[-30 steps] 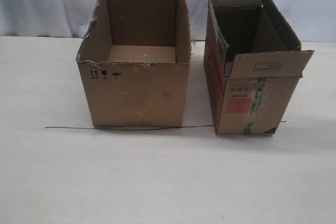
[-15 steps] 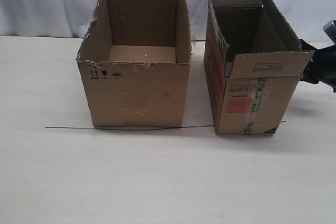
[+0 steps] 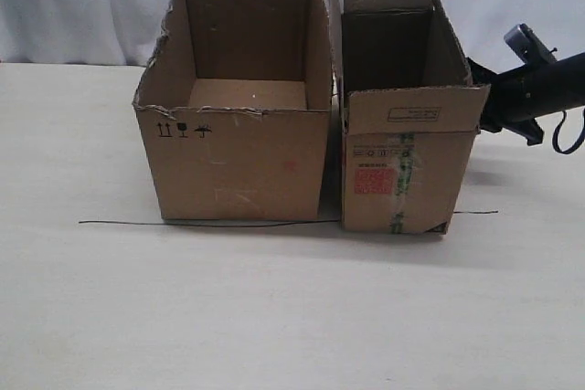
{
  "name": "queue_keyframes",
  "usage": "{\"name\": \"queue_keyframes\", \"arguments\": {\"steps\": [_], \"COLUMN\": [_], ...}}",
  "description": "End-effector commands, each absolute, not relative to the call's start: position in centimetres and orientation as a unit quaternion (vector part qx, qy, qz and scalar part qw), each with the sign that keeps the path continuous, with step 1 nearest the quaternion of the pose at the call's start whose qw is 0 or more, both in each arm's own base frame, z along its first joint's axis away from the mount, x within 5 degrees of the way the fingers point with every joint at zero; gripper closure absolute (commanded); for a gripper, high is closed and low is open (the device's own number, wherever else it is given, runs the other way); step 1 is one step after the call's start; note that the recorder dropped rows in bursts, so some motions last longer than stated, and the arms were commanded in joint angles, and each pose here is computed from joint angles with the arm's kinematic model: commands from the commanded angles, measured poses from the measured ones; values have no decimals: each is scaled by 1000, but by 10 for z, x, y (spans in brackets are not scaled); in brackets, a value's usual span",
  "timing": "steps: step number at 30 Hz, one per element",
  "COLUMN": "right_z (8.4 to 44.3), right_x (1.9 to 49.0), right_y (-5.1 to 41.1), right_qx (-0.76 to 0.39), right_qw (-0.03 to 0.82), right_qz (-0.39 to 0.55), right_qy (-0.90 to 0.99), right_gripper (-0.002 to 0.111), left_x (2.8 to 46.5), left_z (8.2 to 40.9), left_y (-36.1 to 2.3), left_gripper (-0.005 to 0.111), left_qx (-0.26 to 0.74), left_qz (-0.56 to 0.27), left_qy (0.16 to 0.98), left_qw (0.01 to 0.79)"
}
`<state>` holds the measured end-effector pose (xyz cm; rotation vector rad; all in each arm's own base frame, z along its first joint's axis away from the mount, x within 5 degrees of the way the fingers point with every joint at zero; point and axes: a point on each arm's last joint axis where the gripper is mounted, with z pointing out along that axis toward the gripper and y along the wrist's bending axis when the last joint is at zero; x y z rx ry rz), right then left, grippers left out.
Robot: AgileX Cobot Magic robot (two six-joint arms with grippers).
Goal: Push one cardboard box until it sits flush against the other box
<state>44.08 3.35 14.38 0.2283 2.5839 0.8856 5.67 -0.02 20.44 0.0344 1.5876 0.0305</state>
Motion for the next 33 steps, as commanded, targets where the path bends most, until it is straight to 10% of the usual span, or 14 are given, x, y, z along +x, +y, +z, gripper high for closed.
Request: {"name": "queue_keyframes", "arguments": {"steps": [1, 33], "right_z": [143, 115], "right_x": [443, 443], "right_y": [32, 57], "right_qx": [90, 125], "right_qw": [204, 143], "right_qz": [306, 357], "right_qy": [926, 915], "right_gripper": [103, 103], "left_x": [56, 56], "left_z": [205, 204], "left_y": [0, 0], "left_gripper": [107, 107], "left_qx": [12, 12], "left_qz": [14, 14], "left_qy": [709, 711], "left_qw": [705, 703]}}
